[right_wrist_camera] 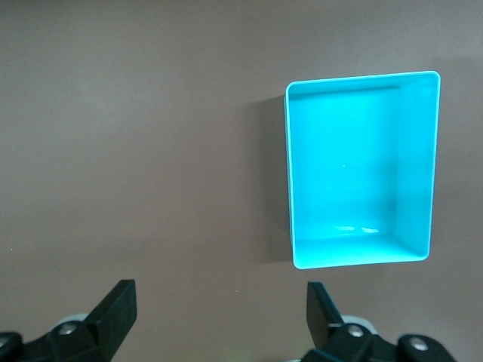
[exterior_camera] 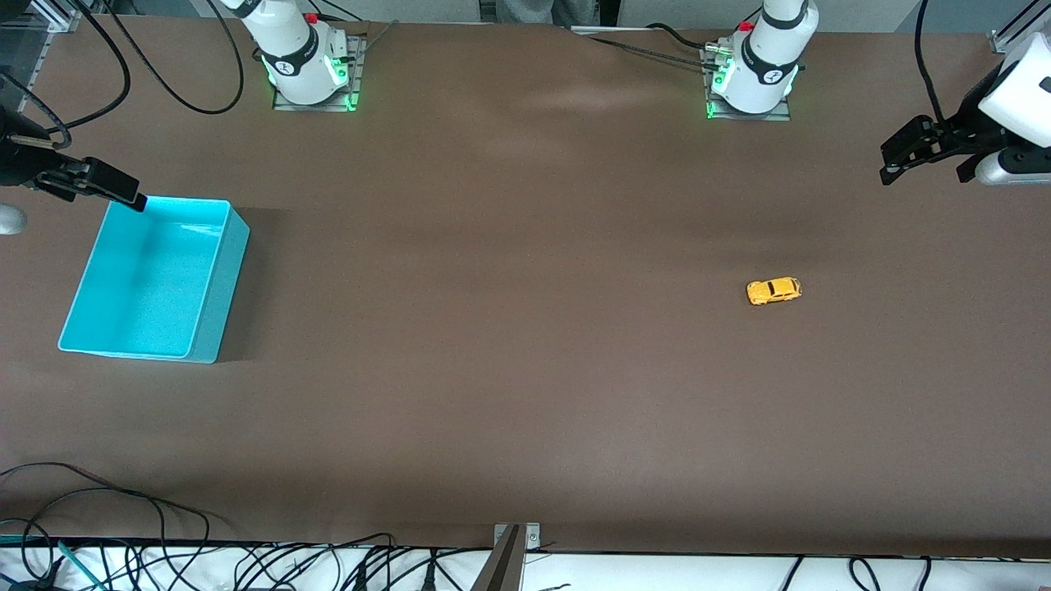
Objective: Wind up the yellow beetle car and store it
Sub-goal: 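Move the left gripper over the yellow toy car and lower it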
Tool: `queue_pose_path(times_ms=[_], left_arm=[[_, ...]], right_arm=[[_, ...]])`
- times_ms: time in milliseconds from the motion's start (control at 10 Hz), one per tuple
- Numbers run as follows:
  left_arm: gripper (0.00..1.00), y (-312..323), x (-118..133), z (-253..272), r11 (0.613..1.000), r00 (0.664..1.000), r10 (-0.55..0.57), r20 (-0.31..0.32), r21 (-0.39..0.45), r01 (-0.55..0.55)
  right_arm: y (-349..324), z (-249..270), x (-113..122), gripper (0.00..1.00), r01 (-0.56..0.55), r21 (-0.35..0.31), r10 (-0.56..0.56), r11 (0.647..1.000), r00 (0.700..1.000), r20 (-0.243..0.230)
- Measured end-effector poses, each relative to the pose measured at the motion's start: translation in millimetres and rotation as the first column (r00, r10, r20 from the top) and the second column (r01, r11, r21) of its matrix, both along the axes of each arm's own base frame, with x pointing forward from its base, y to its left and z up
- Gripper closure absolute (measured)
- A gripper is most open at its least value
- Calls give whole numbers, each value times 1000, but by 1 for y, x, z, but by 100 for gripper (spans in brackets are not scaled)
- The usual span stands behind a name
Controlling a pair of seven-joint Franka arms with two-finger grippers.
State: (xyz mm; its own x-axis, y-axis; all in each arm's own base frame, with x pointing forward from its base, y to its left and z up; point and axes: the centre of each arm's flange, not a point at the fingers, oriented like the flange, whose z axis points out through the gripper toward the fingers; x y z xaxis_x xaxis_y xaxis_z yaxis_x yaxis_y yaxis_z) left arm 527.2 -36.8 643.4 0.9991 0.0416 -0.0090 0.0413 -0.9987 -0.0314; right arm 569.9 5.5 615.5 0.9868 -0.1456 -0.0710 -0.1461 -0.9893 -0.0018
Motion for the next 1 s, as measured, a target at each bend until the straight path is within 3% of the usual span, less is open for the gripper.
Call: queue_pose_path(times_ms=[996], left_arm=[[0,4,2,-3,1000,1000,8,-6,0,-8]], right_arm=[[0,0,0,0,1,0,-1,1000,1000,-4]])
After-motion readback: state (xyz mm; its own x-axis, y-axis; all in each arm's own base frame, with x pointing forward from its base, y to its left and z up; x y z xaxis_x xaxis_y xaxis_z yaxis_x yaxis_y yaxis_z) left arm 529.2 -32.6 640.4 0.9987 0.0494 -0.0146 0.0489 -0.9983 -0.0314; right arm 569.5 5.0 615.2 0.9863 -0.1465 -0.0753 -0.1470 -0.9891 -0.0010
